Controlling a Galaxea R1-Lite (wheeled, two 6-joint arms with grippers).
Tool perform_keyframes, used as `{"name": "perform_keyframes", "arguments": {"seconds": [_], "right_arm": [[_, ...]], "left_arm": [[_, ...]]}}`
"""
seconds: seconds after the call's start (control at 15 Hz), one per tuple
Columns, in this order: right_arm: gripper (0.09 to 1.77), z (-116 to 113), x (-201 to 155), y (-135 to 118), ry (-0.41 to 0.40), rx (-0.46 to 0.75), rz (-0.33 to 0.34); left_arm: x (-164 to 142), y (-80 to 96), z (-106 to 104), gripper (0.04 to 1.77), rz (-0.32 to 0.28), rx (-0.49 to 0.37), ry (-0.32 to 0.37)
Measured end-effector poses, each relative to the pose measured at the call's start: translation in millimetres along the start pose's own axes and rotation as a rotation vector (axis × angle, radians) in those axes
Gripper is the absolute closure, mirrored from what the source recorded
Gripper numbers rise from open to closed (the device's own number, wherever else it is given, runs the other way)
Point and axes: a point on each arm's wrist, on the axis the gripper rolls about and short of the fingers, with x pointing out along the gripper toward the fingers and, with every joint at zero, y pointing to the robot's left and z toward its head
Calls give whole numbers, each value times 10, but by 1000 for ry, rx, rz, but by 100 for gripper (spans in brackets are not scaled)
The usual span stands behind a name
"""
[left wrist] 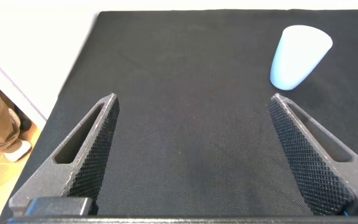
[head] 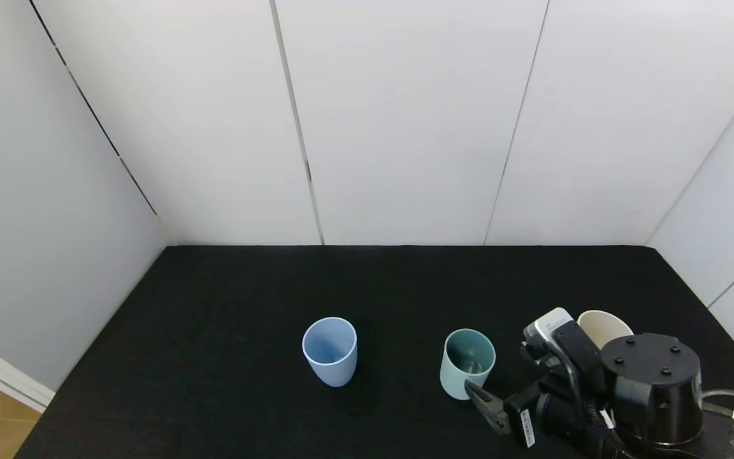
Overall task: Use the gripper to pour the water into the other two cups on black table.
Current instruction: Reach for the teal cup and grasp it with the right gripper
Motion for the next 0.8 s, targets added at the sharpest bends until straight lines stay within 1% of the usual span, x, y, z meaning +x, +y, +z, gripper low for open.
{"name": "perform_keyframes", "arguments": {"seconds": [0.2, 0.4, 0.53, 0.8], "right_arm": [[15, -92, 119, 48, 21, -7, 9], [15, -164, 276, 84, 9, 4, 15], [15, -219, 379, 87, 21, 7, 9], [15, -227, 582, 63, 25, 13, -9]], "left_arm": [[0, 0, 0, 9, 0, 0, 0], [0, 0, 0, 9, 0, 0, 0], [0, 0, 0, 9, 0, 0, 0], [0, 0, 0, 9, 0, 0, 0]]}}
